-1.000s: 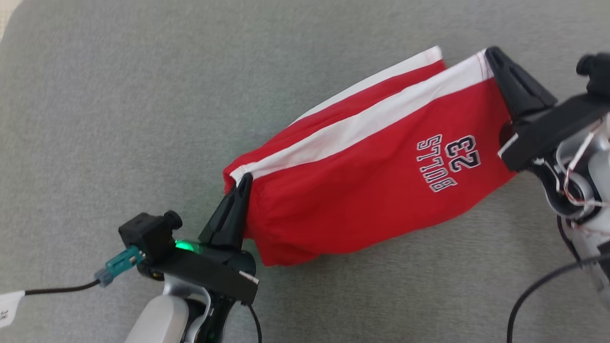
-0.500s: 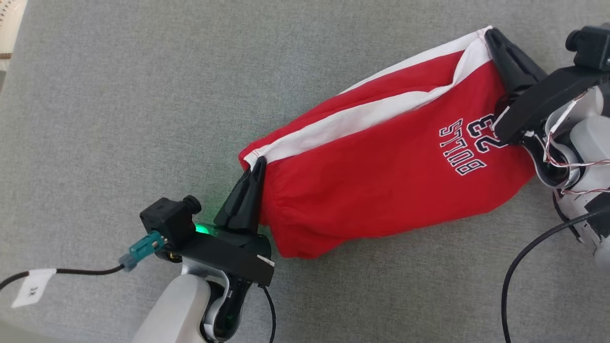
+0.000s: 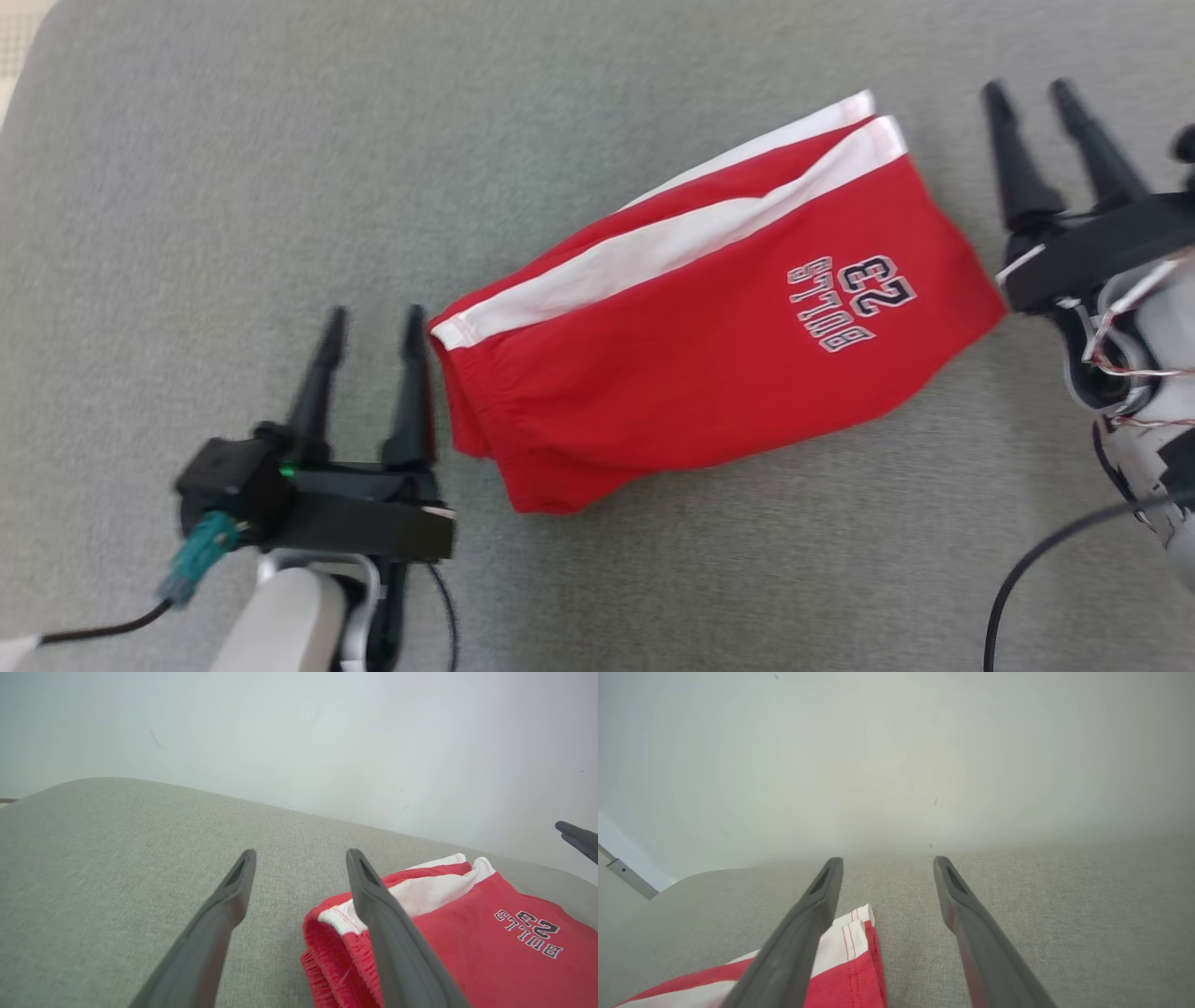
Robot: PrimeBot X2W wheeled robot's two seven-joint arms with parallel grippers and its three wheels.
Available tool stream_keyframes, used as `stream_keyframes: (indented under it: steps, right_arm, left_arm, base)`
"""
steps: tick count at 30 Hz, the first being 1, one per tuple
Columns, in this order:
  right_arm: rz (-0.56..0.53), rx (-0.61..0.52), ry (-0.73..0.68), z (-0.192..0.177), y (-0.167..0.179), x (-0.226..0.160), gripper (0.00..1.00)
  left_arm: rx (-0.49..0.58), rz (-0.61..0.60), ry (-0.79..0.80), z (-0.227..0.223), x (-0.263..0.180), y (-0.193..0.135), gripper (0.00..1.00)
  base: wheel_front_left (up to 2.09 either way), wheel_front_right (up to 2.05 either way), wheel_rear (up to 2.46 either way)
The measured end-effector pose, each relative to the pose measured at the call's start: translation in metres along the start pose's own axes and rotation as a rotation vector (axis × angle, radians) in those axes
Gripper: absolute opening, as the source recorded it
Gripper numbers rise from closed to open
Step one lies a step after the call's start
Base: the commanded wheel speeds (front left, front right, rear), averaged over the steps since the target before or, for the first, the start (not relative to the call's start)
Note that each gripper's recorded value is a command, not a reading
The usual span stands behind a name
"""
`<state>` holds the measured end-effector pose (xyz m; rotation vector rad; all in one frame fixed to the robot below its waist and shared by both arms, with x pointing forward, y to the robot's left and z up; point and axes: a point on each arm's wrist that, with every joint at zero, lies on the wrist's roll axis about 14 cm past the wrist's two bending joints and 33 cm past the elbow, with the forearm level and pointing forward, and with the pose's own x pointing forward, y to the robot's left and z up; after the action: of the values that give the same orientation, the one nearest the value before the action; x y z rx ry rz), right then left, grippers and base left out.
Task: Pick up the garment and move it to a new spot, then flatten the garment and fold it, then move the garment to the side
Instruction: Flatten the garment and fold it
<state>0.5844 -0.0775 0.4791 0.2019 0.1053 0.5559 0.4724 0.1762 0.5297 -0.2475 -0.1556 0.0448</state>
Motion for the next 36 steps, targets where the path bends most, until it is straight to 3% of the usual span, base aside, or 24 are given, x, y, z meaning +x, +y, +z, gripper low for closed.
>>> stream_keyframes:
  steps: [4,9,17,27,36]
  right_arm:
    - [-0.026,-0.034,-0.134,0.036,0.003,-0.020,1.00]
    - [-0.042,-0.108,-0.190,0.038,0.023,-0.060,1.00]
    - [-0.086,-0.144,-0.184,0.020,0.053,-0.119,1.00]
    - [-0.144,-0.171,-0.177,0.026,0.070,-0.169,1.00]
    - [-0.151,-0.182,-0.182,0.036,0.078,-0.180,1.00]
  left_arm:
    - [0.063,-0.003,-0.075,0.024,0.000,0.000,1.00]
    - [0.108,-0.042,-0.146,0.048,-0.001,-0.008,1.00]
    - [0.226,-0.080,-0.091,0.033,-0.023,-0.008,1.00]
    - [0.242,-0.105,-0.056,0.028,-0.054,-0.014,1.00]
    - [0.238,-0.107,-0.067,0.034,-0.064,-0.016,1.00]
  base:
    - [0.00,0.00,0.00]
    - [0.00,0.00,0.00]
    - [0.00,0.00,0.00]
    - [0.00,0.00,0.00]
    - [0.00,0.00,0.00]
